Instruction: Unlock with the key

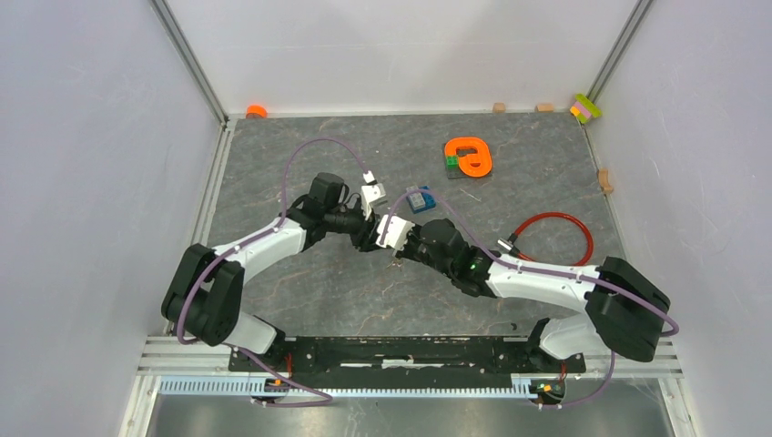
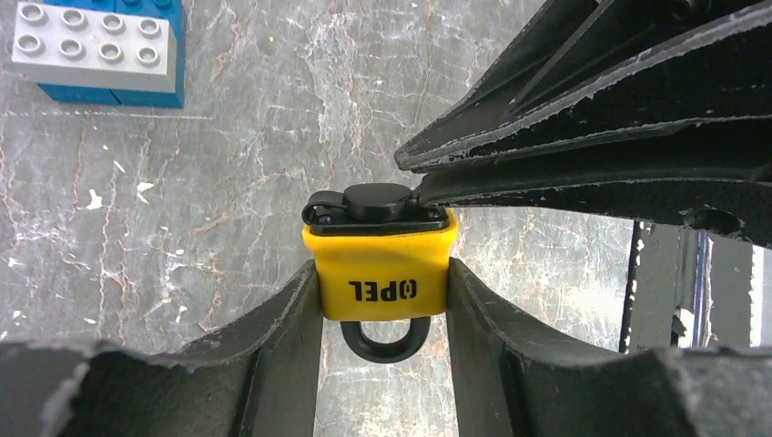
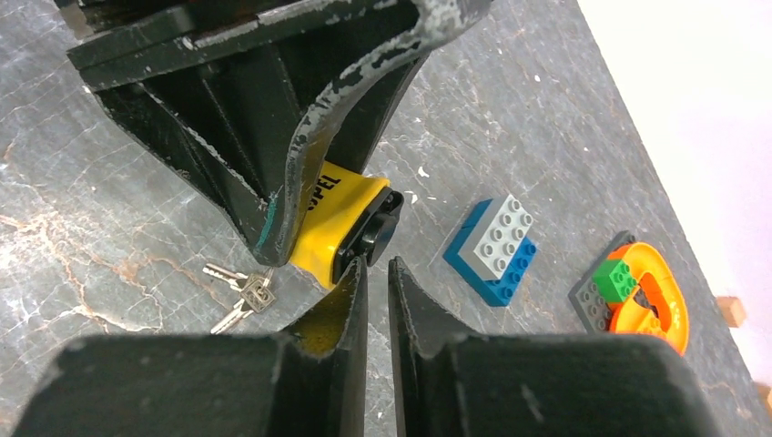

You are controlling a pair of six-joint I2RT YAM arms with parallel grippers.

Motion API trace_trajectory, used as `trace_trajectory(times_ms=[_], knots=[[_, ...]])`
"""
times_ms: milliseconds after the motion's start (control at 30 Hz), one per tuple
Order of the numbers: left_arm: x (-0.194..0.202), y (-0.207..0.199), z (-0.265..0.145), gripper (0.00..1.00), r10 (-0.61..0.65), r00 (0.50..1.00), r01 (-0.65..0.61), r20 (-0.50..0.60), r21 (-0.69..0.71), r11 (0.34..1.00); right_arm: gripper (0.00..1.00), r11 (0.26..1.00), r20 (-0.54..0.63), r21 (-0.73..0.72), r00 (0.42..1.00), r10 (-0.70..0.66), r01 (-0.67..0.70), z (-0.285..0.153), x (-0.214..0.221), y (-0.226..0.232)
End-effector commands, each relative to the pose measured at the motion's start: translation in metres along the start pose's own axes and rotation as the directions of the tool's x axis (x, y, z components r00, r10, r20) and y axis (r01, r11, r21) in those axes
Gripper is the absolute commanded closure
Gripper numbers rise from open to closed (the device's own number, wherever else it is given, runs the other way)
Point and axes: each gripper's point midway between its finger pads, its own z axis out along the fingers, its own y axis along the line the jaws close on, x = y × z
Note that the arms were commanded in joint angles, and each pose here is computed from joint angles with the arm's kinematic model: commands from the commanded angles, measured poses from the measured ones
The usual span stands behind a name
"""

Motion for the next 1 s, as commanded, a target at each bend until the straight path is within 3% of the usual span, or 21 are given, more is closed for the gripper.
trace_trajectory(times_ms=[0,733,867,967], knots=[[0.001,-0.069,-0.003,0.98,-0.041,0.999,0.039,-0.001,0.319,0.947,0.83,0.931,-0.042,0.364,0.999,0.006,0.009,-0.018,0.002,-0.091],[0.026,-0.055,0.003,0.98,-0.051,0.994,0.073,-0.093,0.258,0.963,0.72,0.873,-0.139,0.483,0.990,-0.001,0.069,-0.033,0.029,-0.131],[0.025,-0.053,0.003,0.98,-0.044,0.995,0.065,-0.088,0.253,0.965,0.69,0.902,-0.110,0.430,0.994,0.015,0.034,-0.029,0.029,-0.124],[0.021,-0.050,0.003,0.98,-0.026,0.997,0.041,-0.068,0.232,0.972,0.60,0.954,-0.045,0.297,0.998,0.052,-0.036,-0.023,0.024,-0.111]])
